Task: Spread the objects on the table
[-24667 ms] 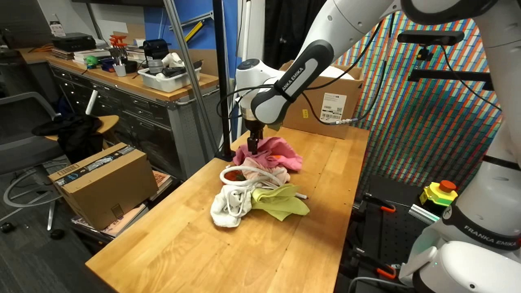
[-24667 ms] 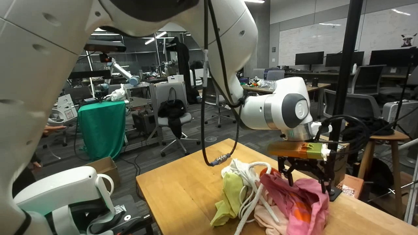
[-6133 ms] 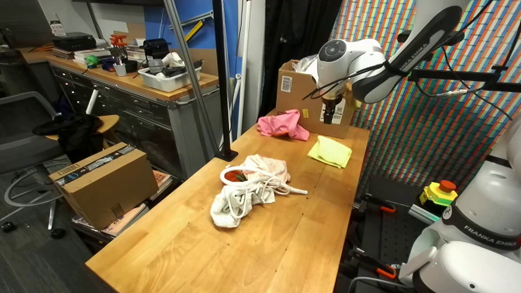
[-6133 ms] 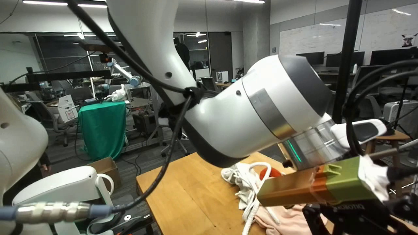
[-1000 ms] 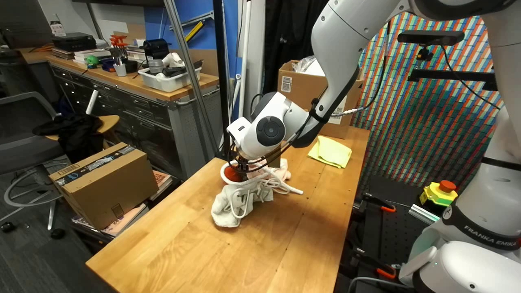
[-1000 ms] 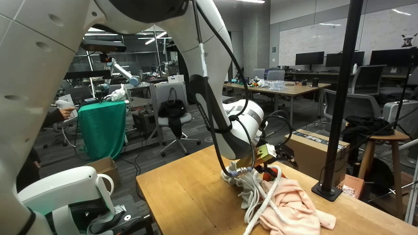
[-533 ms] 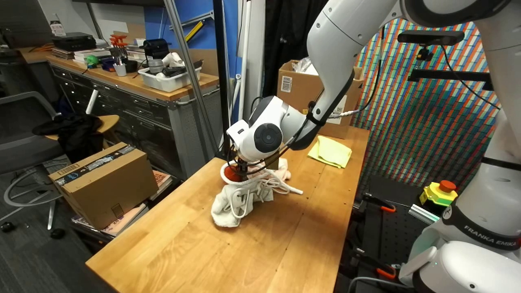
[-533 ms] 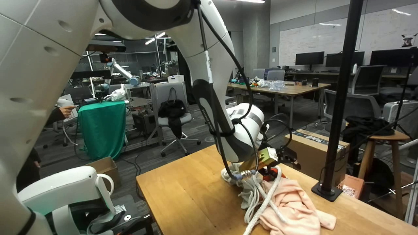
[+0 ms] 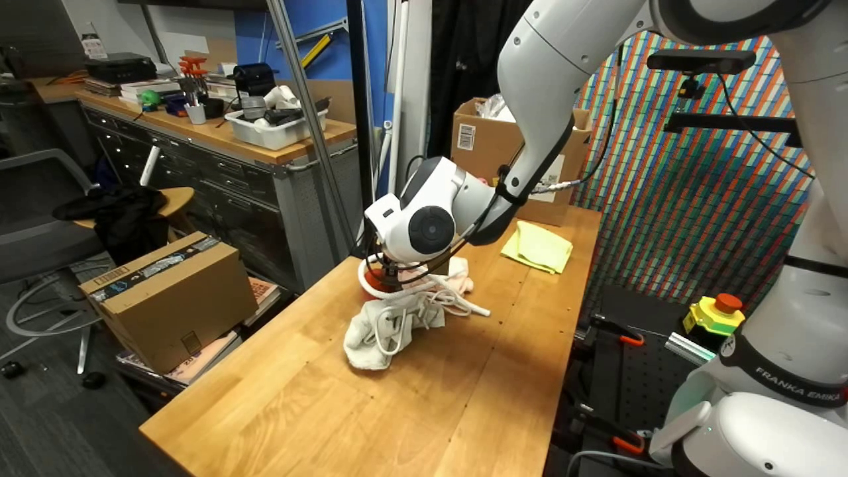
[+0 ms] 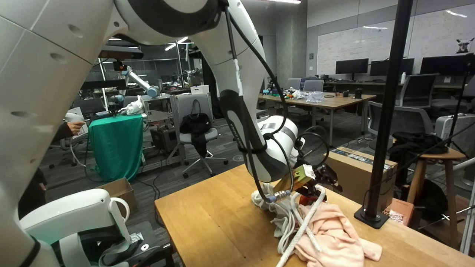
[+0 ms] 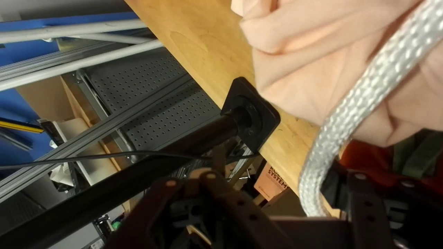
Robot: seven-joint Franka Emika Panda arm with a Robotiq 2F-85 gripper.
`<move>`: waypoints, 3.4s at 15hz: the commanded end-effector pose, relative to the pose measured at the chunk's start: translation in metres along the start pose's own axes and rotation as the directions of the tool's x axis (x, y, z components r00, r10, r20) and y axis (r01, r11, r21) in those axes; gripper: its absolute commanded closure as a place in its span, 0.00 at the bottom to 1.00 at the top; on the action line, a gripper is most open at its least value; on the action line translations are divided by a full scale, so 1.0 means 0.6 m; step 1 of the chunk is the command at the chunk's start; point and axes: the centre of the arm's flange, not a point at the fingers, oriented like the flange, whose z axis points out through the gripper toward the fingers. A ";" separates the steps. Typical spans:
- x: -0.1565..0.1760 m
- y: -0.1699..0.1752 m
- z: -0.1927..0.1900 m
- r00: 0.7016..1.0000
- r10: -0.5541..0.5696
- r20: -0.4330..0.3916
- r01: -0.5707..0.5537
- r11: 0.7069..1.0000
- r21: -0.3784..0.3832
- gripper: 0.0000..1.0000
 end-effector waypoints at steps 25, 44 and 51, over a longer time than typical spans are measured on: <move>0.039 0.051 -0.235 0.951 0.169 -0.257 -0.173 0.985 0.006 0.97; 0.087 -0.109 -0.441 0.965 -0.244 -0.093 0.261 0.910 0.323 0.96; 0.115 -0.155 -0.531 0.950 -0.284 -0.133 0.313 0.835 0.452 0.96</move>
